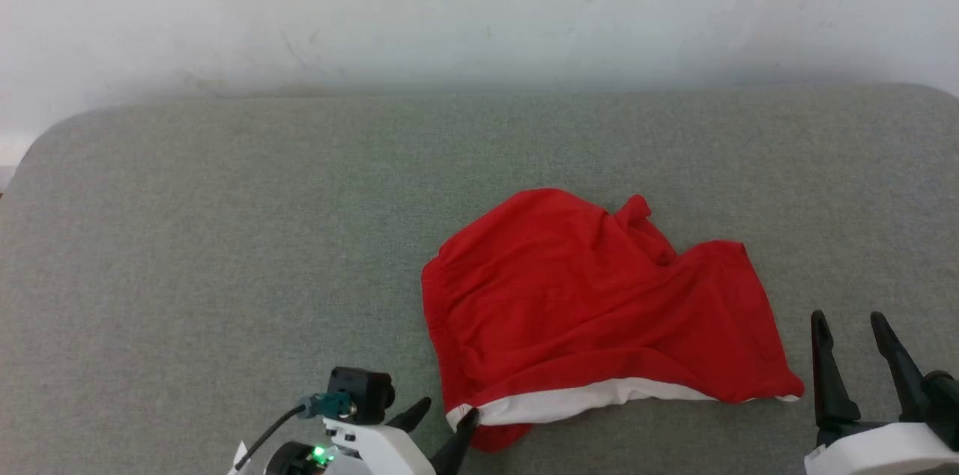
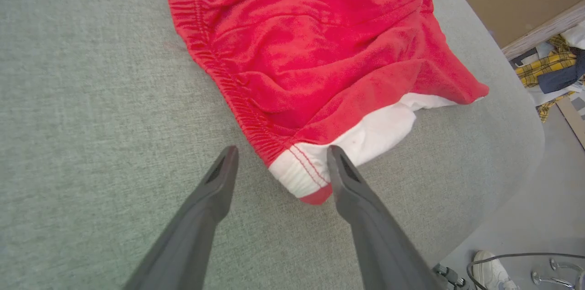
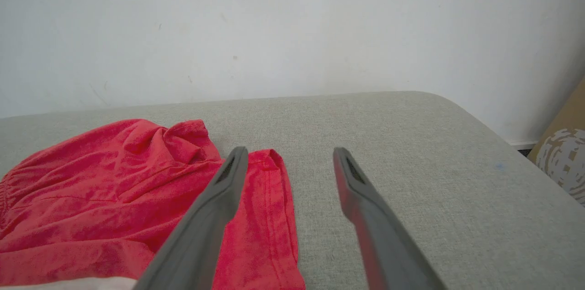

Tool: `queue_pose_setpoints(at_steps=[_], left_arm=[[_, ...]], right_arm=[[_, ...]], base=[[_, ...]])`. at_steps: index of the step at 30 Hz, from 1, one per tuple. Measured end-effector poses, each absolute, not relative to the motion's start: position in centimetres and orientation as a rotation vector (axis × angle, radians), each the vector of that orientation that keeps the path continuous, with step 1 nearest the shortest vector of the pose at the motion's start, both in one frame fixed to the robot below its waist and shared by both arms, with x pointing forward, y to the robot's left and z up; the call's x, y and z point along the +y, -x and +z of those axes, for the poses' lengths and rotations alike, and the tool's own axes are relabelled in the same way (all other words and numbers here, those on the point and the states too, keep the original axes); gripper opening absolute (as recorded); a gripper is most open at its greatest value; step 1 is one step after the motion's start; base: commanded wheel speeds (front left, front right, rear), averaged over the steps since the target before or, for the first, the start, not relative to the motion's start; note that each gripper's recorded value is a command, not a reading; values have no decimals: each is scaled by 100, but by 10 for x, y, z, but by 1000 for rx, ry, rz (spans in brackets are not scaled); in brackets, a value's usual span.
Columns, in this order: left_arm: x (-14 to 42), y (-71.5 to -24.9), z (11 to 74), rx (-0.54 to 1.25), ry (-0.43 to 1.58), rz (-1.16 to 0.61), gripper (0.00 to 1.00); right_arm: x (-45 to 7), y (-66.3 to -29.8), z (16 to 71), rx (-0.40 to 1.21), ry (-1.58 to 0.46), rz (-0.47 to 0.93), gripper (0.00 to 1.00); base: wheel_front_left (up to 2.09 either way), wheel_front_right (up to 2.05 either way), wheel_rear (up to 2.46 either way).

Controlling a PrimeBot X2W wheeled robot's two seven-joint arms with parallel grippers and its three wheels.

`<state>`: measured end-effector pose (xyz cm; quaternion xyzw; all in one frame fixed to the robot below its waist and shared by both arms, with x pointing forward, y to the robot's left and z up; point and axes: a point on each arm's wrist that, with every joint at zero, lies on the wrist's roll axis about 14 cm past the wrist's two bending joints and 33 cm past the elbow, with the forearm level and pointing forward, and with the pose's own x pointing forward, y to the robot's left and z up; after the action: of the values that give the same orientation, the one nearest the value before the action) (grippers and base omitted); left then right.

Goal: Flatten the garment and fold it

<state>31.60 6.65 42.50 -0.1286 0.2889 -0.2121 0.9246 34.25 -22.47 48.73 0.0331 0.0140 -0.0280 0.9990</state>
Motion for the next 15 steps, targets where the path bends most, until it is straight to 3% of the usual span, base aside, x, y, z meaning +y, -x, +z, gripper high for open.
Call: queue_pose_setpoints(at_steps=[15], left_arm=[[56,-305,402,745,265,-445,100]], right_arm=[[-223,-351,468,81,-77,-61,100]], base=[[0,0,0]])
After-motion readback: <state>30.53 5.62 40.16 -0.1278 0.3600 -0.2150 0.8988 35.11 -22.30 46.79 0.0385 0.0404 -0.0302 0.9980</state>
